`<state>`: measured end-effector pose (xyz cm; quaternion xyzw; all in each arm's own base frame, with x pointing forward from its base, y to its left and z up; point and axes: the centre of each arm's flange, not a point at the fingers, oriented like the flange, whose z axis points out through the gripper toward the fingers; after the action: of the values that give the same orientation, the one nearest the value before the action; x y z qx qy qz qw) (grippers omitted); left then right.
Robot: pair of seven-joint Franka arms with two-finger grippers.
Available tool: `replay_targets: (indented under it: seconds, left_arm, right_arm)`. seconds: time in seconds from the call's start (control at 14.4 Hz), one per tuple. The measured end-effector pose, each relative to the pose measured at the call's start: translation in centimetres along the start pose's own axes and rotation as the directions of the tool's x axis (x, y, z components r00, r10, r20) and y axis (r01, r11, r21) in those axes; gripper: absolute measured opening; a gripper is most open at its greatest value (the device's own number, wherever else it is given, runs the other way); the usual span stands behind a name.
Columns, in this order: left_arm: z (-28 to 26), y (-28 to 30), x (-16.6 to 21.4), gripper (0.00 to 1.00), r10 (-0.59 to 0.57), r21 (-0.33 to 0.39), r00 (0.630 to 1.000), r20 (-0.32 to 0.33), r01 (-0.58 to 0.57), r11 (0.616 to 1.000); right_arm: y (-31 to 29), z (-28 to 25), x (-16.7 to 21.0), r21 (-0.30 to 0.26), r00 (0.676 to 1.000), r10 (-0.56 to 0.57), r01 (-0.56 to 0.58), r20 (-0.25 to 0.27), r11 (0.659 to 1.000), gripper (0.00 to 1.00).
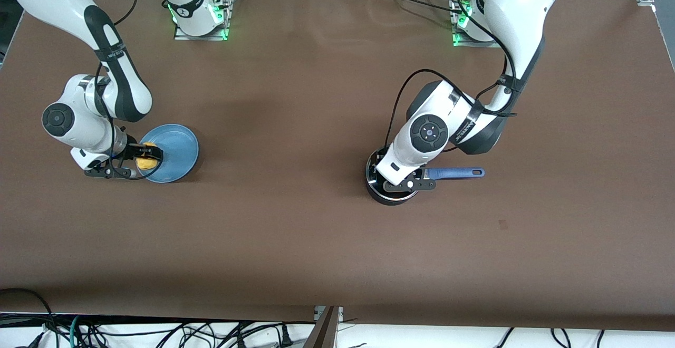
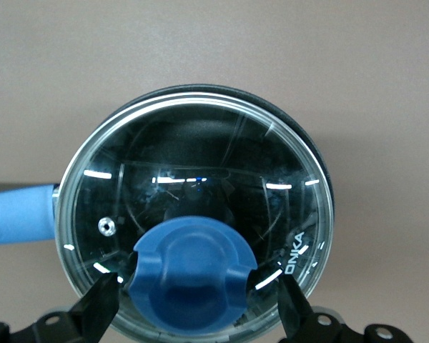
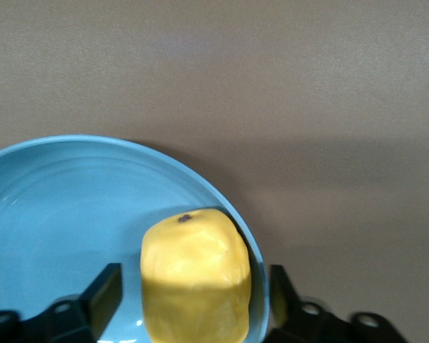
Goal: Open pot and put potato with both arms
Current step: 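Grasp the potato with the right gripper while the left gripper grasps the knob, then lift the lid aside with the left gripper while the right gripper carries the potato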
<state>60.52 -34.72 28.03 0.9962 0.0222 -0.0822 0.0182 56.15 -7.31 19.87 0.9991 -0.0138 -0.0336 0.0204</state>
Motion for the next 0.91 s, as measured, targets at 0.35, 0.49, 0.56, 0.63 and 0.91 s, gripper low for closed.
replay_targets:
  seconds: [0.35, 0.49, 0.56, 0.63, 0.91]
  left_arm:
    - [0.1, -0.2, 0.2, 0.68, 0.018, 0.001, 1.0, 0.0, -0.018, 1.0]
    - [0.2, -0.2, 0.3, 0.65, 0.018, 0.002, 1.0, 0.001, -0.018, 1.0]
    - [0.2, -0.3, 0.3, 0.65, 0.017, 0.002, 1.0, 0.001, -0.017, 1.0]
    - [0.2, -0.3, 0.3, 0.61, 0.019, 0.002, 1.0, 0.001, -0.019, 1.0]
    - [0.1, -1.6, 1.2, 0.45, 0.07, 0.001, 0.998, -0.002, -0.07, 0.998]
  right_arm:
    - [0.1, -0.3, 0.0, -0.001, 1.0, 0.0, 0.0, -0.001, 1.0, 0.59]
    - [0.1, -1.2, 0.2, 0.0, 1.0, -0.004, 0.004, -0.01, 1.0, 0.59]
    - [0.0, -2.0, 0.4, 0.0, 1.0, -0.006, 0.006, -0.015, 1.0, 0.59]
    - [-0.1, -3.2, 0.7, 0.002, 1.0, -0.009, 0.009, -0.014, 1.0, 0.59]
    - [-3.7, -10.6, 2.7, 0.026, 0.997, -0.066, 0.065, 0.032, 0.998, 0.59]
